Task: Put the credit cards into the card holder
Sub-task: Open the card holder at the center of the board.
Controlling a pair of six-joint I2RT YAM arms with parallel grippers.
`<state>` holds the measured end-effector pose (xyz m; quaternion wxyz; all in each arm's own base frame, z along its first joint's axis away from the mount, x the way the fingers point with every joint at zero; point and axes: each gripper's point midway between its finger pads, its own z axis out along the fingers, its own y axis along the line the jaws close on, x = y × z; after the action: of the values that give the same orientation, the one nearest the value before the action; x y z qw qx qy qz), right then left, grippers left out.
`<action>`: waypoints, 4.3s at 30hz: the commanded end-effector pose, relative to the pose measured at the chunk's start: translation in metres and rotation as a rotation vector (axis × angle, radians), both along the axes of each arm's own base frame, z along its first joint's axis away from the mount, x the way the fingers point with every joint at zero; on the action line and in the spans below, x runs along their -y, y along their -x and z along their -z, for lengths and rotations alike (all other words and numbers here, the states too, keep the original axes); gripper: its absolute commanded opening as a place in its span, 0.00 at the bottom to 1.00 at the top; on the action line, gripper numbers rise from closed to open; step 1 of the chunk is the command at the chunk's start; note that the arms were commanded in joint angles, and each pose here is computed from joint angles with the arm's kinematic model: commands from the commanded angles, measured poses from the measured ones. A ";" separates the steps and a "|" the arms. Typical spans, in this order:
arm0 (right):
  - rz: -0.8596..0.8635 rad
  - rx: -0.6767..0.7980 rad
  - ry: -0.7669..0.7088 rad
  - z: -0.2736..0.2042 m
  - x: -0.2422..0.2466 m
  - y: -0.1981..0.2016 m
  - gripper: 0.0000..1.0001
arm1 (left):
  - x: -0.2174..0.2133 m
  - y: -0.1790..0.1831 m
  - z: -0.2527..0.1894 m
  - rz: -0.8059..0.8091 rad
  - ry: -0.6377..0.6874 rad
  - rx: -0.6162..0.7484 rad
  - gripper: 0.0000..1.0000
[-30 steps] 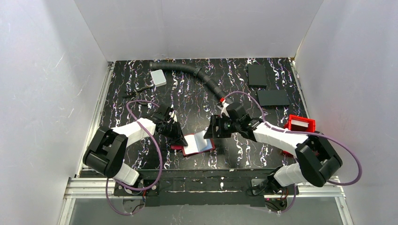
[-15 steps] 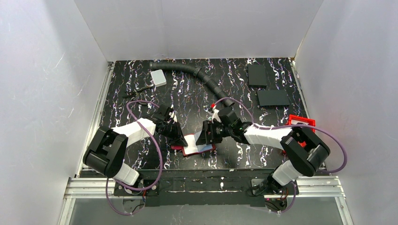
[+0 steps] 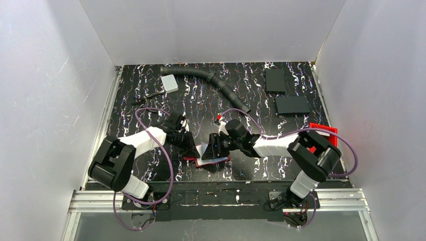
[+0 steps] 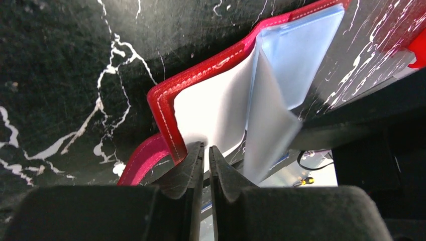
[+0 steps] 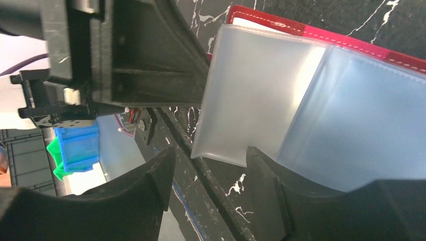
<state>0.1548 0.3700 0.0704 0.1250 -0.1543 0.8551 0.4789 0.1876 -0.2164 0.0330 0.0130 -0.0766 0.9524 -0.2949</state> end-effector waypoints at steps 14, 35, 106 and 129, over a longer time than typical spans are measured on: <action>-0.022 0.001 -0.042 0.021 -0.009 -0.001 0.48 | -0.002 -0.020 -0.089 -0.039 0.166 0.128 0.25; 0.040 0.144 0.209 0.024 0.036 -0.021 0.37 | -0.006 0.013 0.020 0.028 -0.085 -0.015 0.10; 0.035 0.006 0.091 0.039 0.010 -0.016 0.07 | 0.015 -0.006 0.014 0.058 -0.004 -0.009 0.08; 0.049 0.110 0.172 0.001 0.029 -0.038 0.29 | 0.014 -0.007 -0.007 0.102 0.002 0.035 0.22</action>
<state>0.1783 0.3372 0.0386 0.1400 -0.1531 0.8921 0.4014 0.1897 -0.2336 0.0229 -0.0019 -0.0380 0.9509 -0.3070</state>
